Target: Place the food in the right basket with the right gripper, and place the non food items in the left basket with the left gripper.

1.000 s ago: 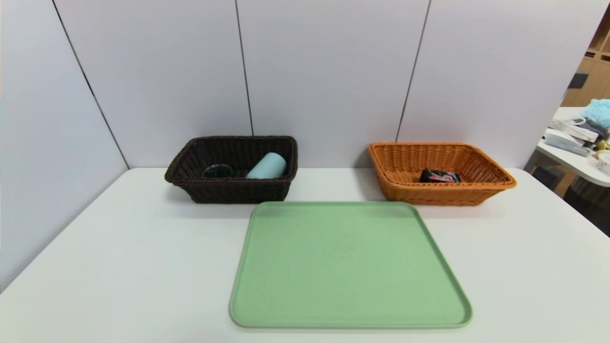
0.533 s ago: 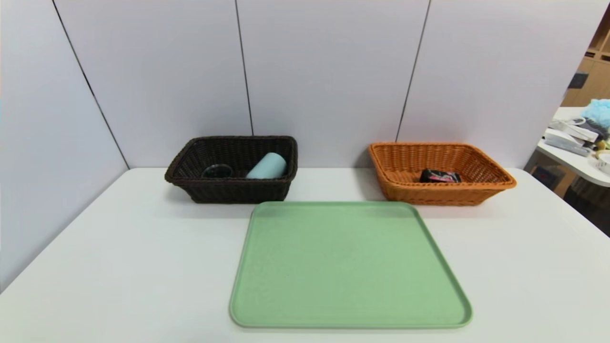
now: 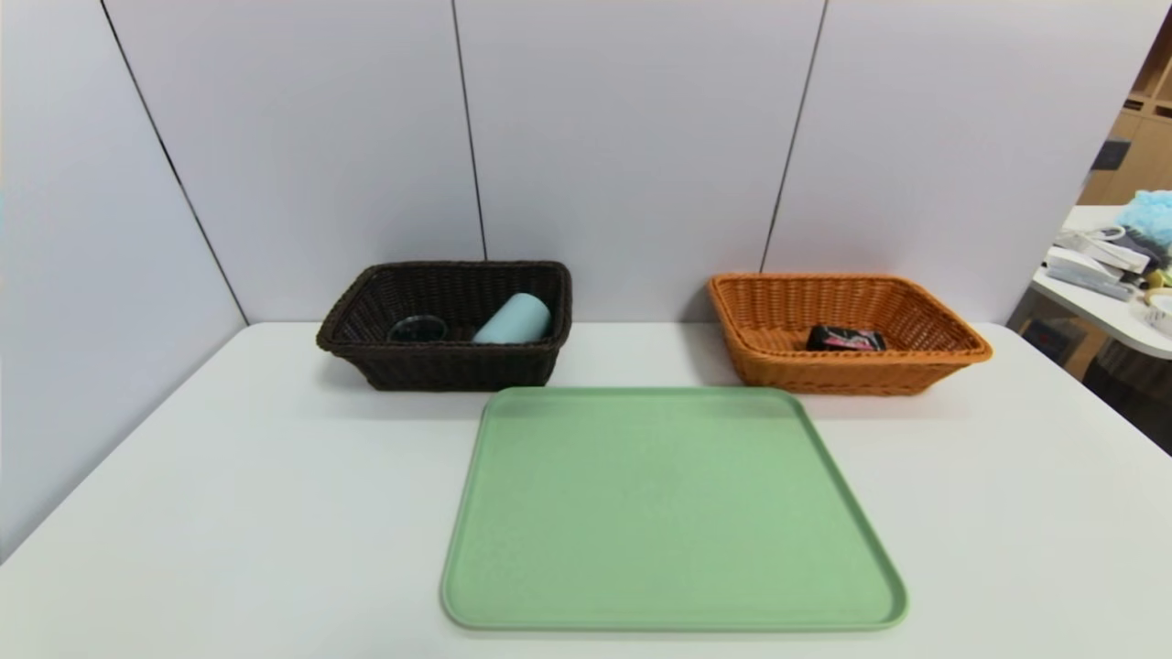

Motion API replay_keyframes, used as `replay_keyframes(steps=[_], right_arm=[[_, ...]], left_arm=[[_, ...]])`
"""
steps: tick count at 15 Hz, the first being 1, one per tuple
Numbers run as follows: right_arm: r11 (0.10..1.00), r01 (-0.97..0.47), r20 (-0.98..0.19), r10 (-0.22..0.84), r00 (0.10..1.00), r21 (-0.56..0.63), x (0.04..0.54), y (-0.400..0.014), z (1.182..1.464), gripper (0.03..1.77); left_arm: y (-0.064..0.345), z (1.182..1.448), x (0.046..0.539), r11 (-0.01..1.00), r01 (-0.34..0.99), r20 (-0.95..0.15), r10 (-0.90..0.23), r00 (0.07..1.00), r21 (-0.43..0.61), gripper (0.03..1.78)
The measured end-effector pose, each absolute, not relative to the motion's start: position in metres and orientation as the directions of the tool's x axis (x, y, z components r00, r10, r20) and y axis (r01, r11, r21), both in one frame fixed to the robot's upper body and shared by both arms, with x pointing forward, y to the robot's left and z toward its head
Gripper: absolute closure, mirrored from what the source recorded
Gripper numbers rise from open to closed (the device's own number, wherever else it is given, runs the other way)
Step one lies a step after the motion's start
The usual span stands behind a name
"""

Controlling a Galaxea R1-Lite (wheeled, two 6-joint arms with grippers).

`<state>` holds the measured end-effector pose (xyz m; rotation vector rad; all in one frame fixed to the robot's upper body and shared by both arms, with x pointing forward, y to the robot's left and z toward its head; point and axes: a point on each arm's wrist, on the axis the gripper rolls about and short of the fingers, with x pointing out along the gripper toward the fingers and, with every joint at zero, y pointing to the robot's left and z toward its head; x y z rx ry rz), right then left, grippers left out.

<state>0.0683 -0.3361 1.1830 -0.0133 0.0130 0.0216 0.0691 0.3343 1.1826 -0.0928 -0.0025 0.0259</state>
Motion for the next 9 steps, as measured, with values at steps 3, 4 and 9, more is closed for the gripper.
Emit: replay_keyframes(steps=[3,4,9], right_arm=[[1.0,-0.021,-0.014,0.021,1.0,-0.011,0.0683,-0.3361,1.183,0.1],[1.0,-0.021,-0.013,0.021,1.0,-0.012,0.0683,-0.3361,1.183,0.1],[1.0,-0.022,-0.013,0.021,1.0,-0.012,0.0683,-0.3361,1.183,0.1]], left_arm=[[0.3343,1.1826,0.0691,0.995,-0.025,0.001,0.026,1.0,-0.092,0.15],[0.3343,1.1826,0.0691,0.995,-0.025,0.001,0.026,1.0,-0.093,0.14],[0.3343,1.1826,0.0691,0.995,-0.025,0.001,0.026,1.0,-0.092,0.13]])
